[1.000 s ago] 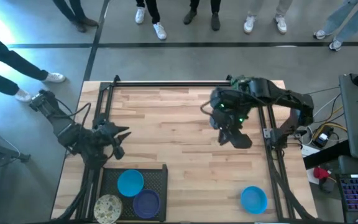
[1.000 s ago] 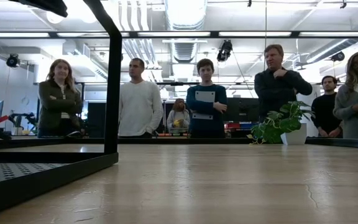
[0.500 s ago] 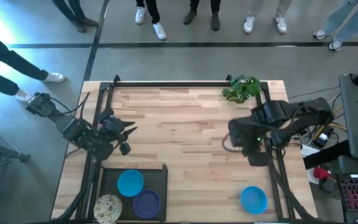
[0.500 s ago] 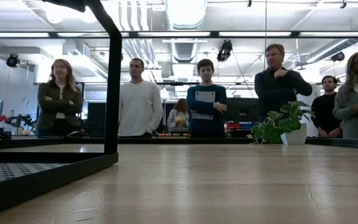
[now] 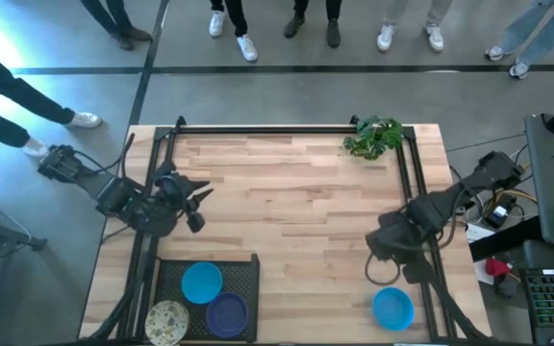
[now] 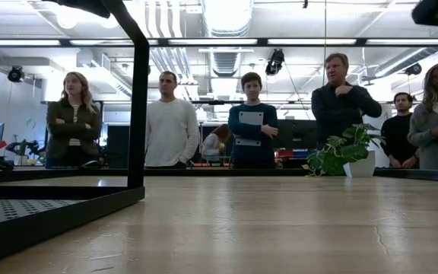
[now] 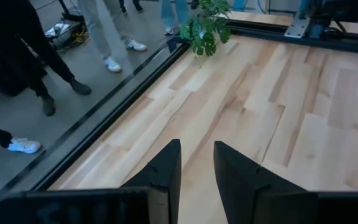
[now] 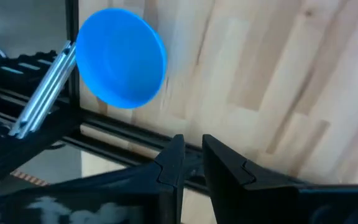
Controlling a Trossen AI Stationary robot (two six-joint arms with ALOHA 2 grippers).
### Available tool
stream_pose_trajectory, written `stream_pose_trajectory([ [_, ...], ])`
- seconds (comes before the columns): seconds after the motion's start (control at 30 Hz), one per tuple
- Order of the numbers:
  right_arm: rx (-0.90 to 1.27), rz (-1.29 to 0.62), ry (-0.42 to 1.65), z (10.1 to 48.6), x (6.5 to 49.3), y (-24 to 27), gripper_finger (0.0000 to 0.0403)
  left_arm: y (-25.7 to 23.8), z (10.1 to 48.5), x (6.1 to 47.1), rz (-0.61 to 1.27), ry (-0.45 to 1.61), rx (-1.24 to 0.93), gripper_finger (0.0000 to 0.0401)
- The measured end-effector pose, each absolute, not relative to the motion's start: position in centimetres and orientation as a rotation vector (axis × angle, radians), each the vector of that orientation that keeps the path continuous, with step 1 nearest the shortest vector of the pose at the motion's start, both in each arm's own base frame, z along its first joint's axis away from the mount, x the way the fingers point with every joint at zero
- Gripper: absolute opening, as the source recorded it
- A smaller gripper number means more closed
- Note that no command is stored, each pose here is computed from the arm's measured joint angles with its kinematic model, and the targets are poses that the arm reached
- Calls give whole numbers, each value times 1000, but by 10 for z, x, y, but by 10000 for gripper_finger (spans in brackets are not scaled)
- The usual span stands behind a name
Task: Pick & Place Mini bowls
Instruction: Stack the blue bowl on the blue bowl on the shelf
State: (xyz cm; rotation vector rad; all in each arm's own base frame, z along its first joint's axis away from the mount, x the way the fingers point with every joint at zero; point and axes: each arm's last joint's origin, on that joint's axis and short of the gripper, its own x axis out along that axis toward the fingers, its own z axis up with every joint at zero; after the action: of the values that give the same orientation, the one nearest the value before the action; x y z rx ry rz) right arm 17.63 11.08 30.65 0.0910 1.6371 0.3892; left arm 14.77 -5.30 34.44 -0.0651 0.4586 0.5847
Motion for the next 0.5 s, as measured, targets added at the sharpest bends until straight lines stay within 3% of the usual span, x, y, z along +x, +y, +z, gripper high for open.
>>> stream_pose_trajectory([
  [0.5,46,544,1513,226,171,152,54,-46,344,151,570,504,-56,89],
])
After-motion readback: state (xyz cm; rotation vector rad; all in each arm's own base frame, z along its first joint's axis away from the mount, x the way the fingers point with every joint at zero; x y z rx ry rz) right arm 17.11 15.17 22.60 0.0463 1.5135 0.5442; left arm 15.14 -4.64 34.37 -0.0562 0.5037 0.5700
